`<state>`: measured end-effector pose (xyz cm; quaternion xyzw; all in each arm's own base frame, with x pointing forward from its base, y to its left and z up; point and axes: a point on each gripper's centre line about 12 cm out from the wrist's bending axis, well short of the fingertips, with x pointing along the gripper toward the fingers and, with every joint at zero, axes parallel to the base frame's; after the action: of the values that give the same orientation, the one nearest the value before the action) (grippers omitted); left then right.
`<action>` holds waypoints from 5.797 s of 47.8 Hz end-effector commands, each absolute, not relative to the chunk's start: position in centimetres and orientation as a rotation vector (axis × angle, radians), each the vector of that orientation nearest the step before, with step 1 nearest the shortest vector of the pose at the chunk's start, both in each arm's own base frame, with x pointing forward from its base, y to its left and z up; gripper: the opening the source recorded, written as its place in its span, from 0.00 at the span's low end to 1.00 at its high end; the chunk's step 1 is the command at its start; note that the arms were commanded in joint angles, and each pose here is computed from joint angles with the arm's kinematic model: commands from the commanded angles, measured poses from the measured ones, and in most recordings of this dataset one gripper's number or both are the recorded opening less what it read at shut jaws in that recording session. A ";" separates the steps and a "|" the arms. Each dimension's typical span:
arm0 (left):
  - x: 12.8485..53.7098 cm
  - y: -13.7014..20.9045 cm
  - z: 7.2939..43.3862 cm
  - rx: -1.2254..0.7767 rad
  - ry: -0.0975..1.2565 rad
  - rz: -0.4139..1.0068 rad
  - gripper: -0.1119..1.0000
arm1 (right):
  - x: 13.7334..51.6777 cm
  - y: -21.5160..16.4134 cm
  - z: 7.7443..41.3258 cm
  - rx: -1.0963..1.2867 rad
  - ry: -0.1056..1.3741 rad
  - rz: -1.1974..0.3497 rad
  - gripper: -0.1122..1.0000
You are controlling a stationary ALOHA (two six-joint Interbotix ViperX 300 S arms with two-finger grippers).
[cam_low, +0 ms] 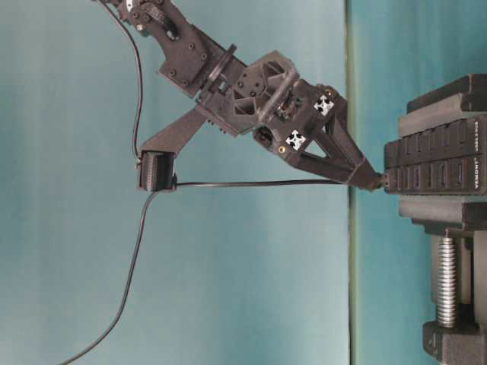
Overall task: Insert the USB into the second port from the front of the fixed hub.
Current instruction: 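Close the right gripper on the black USB plug, then pull the USB plug out of the hub port with the right gripper, then carry the plug along the hub toward the second port from front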
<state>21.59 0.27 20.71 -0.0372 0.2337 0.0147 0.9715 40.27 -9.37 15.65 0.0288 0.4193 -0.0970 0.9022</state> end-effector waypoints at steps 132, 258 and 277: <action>22.0 0.3 21.7 -0.100 0.442 0.036 0.10 | 40.3 -8.3 19.0 0.036 0.768 -0.181 0.15; 22.0 0.3 22.0 -0.103 0.430 0.036 0.10 | 40.0 -0.1 19.0 0.078 0.783 -0.038 0.15; 22.0 0.3 22.0 -0.103 0.428 0.036 0.10 | 40.1 0.0 18.2 0.077 0.803 -0.037 0.15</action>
<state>21.48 0.30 20.95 -0.0516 0.2282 0.0186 0.9721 39.81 -0.29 17.39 0.0336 0.4041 -0.0194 0.9139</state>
